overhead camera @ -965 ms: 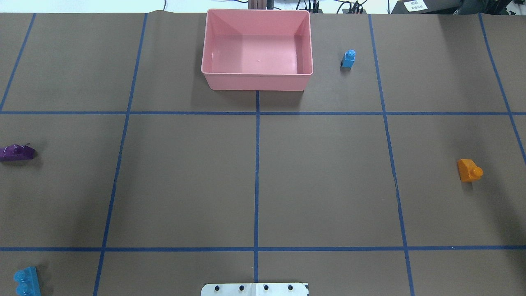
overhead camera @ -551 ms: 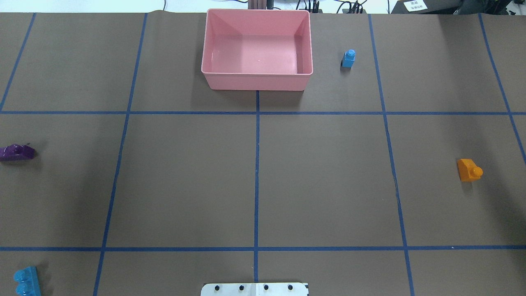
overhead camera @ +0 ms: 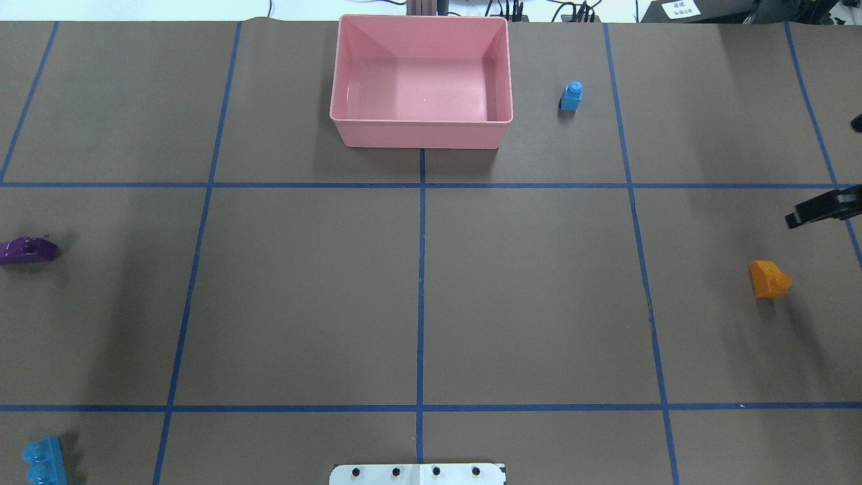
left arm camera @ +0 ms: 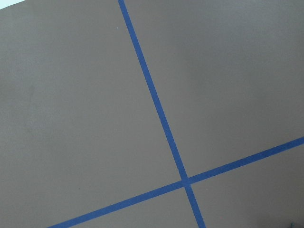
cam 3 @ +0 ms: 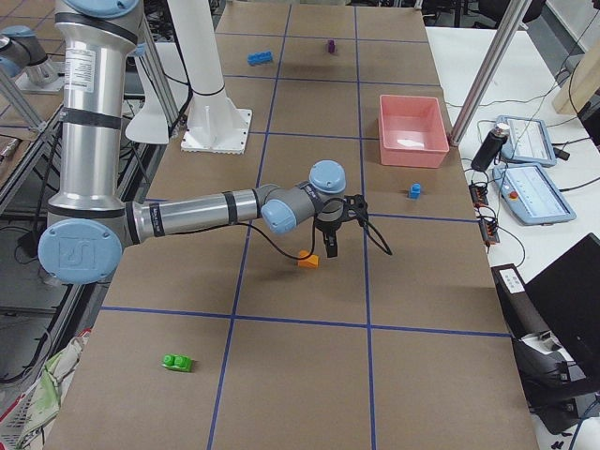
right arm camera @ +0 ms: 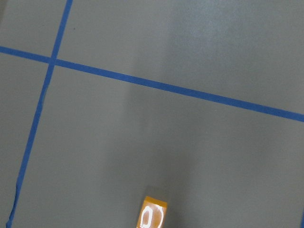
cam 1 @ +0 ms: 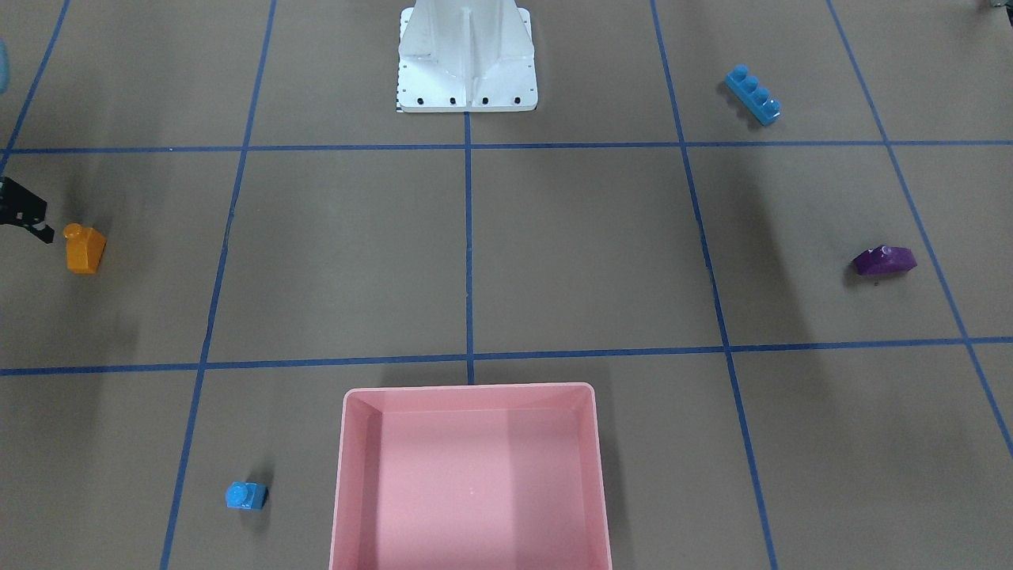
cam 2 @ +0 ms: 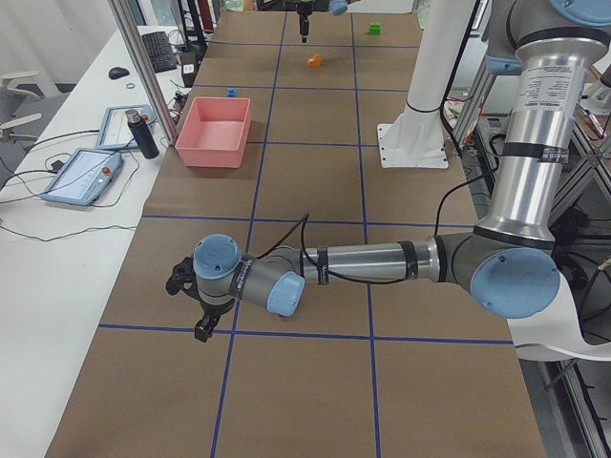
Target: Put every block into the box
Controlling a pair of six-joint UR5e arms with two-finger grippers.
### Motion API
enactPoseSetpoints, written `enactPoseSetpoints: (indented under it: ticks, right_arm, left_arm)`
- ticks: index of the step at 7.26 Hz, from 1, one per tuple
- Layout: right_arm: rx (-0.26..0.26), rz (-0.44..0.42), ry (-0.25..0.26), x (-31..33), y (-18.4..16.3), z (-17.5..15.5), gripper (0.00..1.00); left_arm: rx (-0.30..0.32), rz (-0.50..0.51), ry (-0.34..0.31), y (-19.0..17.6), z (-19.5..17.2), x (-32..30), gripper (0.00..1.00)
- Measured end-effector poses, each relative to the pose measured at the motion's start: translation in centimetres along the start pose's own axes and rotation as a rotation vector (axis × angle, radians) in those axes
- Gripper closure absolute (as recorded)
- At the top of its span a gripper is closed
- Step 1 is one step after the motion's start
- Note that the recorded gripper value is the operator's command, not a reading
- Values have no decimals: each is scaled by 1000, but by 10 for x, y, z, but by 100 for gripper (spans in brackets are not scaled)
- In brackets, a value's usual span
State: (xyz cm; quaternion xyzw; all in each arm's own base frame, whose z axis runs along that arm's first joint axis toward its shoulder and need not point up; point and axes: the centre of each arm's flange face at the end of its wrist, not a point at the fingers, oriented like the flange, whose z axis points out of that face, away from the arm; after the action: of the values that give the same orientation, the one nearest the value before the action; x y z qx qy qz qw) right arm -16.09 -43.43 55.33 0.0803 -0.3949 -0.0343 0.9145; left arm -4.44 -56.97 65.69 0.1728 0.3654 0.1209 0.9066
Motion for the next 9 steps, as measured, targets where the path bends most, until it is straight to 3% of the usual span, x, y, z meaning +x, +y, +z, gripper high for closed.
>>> enactPoseSetpoints:
  ticks: [3,4,5,6,7,9]
  right_arm:
    - [34,54,53,-6,60,47,2]
    - [25,62,67,3,67,55,26]
    - [15,66,76,8,71,61,68]
    - [5,64,78,8,73,66,95]
    - [-3,59,74,5,74,69,100]
    - [-8,49,61,-2,73,70,100]
  left_arm:
    - [4,5,0,-1,0,2,0]
    - [5,5,1,-1,0,2,0]
    - [6,5,1,-2,-1,2,0]
    - [6,6,1,-2,-1,3,0]
    - [6,7,2,-2,-1,3,0]
    - [6,7,2,-2,-1,3,0]
